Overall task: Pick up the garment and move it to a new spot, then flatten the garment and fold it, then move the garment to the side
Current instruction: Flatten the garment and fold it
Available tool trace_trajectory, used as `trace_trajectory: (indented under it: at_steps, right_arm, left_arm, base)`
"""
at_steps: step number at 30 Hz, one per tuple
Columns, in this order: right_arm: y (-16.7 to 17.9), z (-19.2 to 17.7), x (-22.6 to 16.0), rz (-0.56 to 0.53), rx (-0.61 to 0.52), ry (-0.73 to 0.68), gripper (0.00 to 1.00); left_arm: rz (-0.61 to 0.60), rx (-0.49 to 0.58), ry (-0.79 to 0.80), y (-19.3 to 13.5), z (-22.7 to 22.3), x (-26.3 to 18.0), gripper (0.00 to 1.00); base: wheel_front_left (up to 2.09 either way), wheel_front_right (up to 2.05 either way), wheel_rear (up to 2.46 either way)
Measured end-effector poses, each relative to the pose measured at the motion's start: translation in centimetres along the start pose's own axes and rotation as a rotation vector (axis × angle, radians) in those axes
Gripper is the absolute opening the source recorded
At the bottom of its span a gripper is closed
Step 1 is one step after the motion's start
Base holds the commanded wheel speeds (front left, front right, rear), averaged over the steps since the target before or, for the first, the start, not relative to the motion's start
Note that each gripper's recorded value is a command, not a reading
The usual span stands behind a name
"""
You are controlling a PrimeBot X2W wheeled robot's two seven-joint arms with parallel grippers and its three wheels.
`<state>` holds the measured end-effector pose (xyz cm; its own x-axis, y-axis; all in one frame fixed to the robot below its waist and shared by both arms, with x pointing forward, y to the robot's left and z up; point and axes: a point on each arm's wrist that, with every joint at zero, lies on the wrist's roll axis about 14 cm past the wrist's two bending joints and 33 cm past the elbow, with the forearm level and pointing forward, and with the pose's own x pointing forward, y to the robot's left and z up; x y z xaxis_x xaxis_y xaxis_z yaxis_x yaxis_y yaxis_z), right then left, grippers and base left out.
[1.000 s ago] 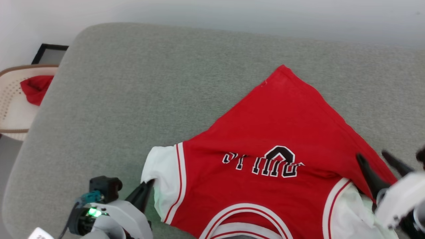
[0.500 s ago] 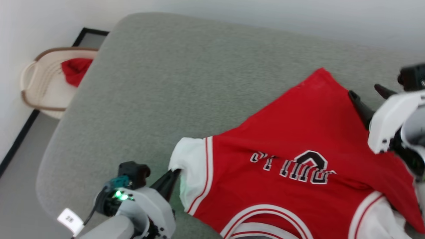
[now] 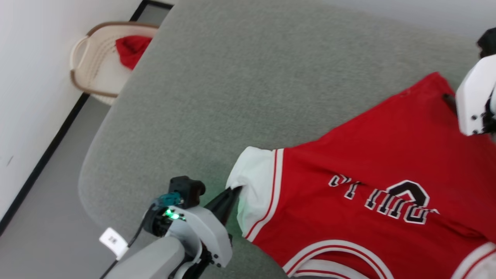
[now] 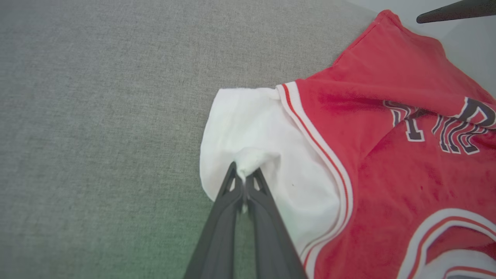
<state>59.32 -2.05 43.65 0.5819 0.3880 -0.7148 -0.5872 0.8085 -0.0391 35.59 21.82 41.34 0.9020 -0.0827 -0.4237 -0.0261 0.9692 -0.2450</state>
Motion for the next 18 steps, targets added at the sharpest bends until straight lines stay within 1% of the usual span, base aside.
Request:
trace_trajectory:
  at_steps: [3,7,11,12,13,14,18]
  right_arm:
    - [-0.4,-0.4,1.6,-0.004,0.012,0.054,1.0]
    - [0.5,-2.2,3.7,0.022,0.025,0.172,1.0]
    - [0.8,-2.6,4.8,0.042,0.06,0.269,1.0]
    - [0.9,-2.6,5.0,0.045,0.062,0.287,0.35]
    - [0.9,-2.7,5.1,0.047,0.065,0.3,0.35]
    - [0.9,-2.8,5.3,0.047,0.071,0.314,0.0]
    - [1.3,-2.5,5.7,0.056,0.092,0.324,0.0]
  left_arm:
    - [0.007,-0.008,0.011,0.2,-0.5,0.2,0.0]
    - [0.028,-0.017,0.023,0.8,-1.1,0.3,0.0]
    - [0.05,-0.024,0.037,1.5,-1.6,0.3,0.0]
    - [0.055,-0.026,0.04,1.7,-1.8,0.3,0.0]
    - [0.058,-0.028,0.043,1.8,-1.9,0.3,0.0]
    - [0.061,-0.029,0.046,1.9,-2.0,0.3,0.0]
    - [0.071,-0.031,0.049,2.3,-2.2,0.4,0.0]
  base:
    - [0.0,0.0,0.0]
    - [0.0,0.0,0.0]
    - [0.0,0.0,0.0]
    - [0.0,0.0,0.0]
    - [0.0,0.0,0.0]
    - [0.0,0.0,0.0]
    - [0.0,0.0,0.0]
